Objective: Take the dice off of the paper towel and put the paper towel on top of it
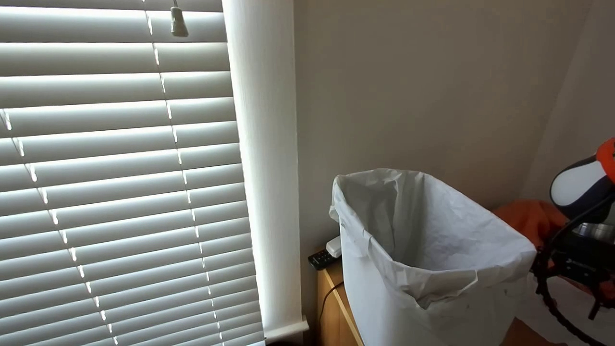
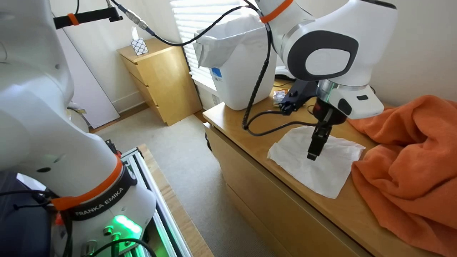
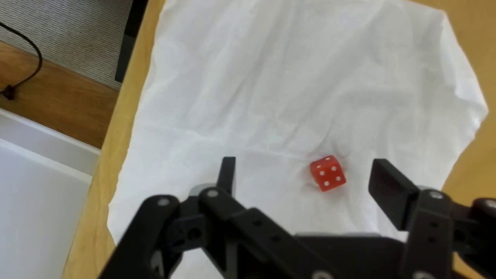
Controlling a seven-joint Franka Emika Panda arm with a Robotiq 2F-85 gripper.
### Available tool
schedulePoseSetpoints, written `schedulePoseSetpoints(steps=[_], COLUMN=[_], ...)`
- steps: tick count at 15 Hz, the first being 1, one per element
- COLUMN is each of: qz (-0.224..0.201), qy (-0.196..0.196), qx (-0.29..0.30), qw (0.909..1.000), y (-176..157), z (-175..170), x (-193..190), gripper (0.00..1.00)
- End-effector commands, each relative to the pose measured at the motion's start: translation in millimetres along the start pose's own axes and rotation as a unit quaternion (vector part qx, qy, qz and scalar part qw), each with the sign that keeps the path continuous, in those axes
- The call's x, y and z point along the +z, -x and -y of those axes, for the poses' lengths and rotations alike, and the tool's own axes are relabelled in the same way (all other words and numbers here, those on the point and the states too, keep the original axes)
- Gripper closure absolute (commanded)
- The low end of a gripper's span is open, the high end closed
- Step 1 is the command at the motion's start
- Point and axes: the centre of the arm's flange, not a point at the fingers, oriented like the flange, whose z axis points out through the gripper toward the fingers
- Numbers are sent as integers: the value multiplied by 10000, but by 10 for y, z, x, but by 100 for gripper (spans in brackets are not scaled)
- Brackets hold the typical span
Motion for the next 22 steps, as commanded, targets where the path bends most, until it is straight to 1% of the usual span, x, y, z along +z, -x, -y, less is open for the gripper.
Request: schedulePoseSetpoints(steps=[1, 2, 3, 5, 6, 7, 8, 9, 10, 12, 14, 15, 16, 18, 19, 20, 22], qz=[-29, -30, -28, -32, -35, -46, -52, -60, -67, -79, -85, -94, -96, -100, -101, -103, -83], qy=[-113, -118, -122, -134, -141, -144, -146, -153, -159, -169, -176, -175, -176, -175, -175, -173, -181], qx=[-67, -81, -95, -118, -121, -126, -133, -135, -139, -151, -166, -176, -181, -188, -189, -183, -178], qw=[9999, 9999, 9999, 9998, 9998, 9998, 9998, 9998, 9998, 9997, 9997, 9996, 9996, 9996, 9996, 9996, 9996], y=[-57, -63, -70, -76, -78, -79, -82, -86, -86, -86, -82, -81, -80, -77, -74, -76, -53], z=[63, 74, 83, 95, 102, 107, 111, 113, 115, 119, 120, 121, 122, 128, 132, 134, 133], x=[82, 84, 86, 84, 81, 77, 72, 65, 59, 46, 43, 42, 43, 46, 48, 52, 27], gripper=[21, 23, 30, 30, 37, 38, 40, 48, 45, 52, 64, 65, 75, 85, 87, 86, 91])
